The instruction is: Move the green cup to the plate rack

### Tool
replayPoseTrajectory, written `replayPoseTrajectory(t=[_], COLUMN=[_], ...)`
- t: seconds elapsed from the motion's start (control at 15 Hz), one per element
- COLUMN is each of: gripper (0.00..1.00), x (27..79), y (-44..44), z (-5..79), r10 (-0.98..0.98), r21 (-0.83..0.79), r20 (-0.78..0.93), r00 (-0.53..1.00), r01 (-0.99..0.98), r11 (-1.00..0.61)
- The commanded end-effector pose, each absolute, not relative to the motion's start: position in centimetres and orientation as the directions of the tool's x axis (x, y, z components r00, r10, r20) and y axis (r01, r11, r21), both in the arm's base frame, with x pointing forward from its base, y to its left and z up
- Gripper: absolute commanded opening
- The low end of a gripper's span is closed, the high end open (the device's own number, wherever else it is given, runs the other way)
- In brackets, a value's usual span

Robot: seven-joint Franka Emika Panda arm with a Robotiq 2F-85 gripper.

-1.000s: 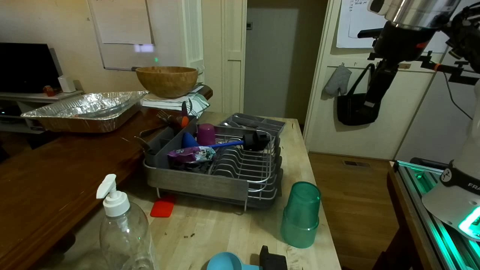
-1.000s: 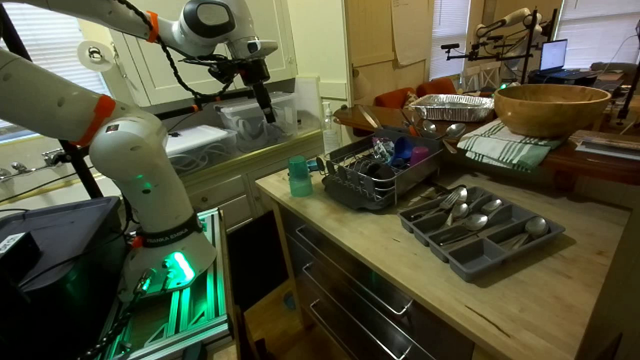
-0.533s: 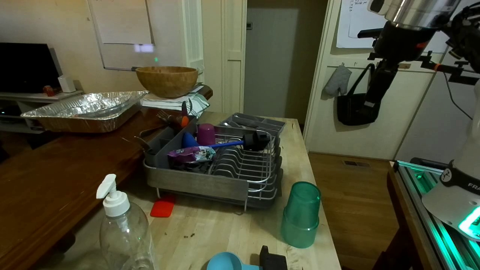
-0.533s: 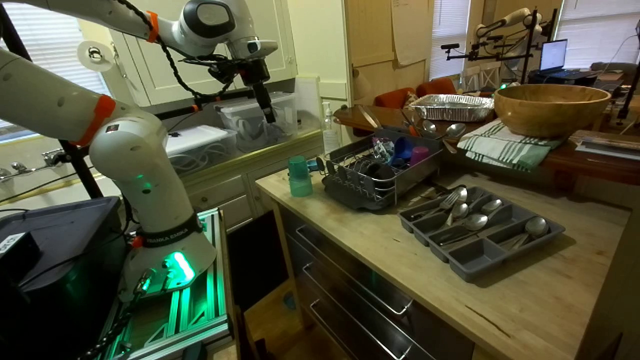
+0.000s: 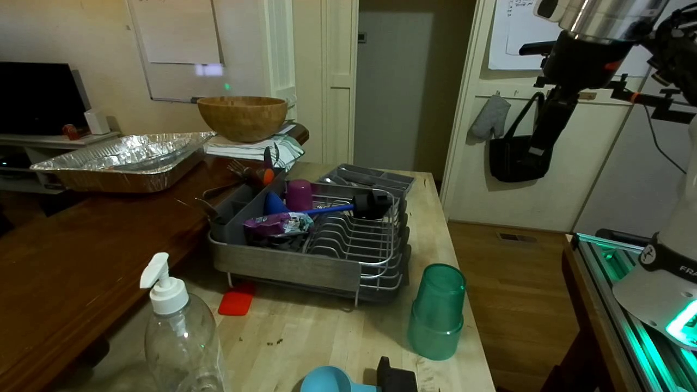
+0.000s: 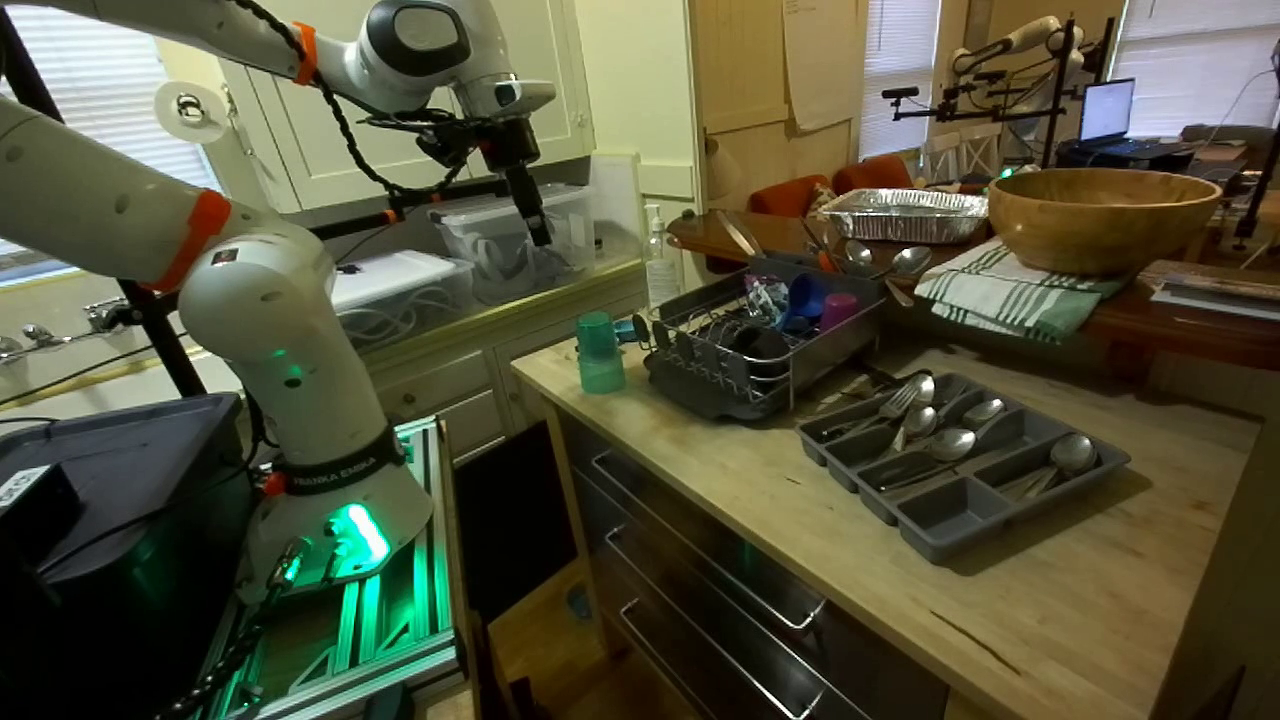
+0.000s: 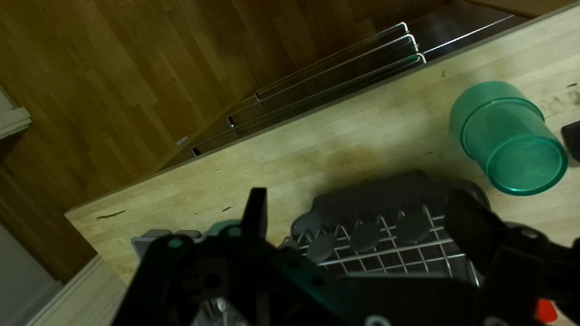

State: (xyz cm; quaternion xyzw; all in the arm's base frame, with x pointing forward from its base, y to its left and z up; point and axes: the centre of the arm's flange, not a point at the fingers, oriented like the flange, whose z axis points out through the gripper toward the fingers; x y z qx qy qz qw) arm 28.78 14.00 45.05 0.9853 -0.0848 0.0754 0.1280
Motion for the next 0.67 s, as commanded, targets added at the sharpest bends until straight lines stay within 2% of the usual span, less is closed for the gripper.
replayPoseTrajectory(t=[0.0, 0.27, 0.6], gripper=[1.00, 1.00, 1.00], x=[28.8, 29.3, 31.4], y=[14.0, 14.8, 19.1], z=[45.1, 44.4, 41.0], r10=[-0.148, -0.175, -0.074], r21=[0.239, 0.210, 0.017], r20=[0.170, 0.213, 0.224], r00=[0.974, 0.961, 0.972], r01=[-0.186, -0.220, -0.080], r11=[-0.953, -0.953, -0.997])
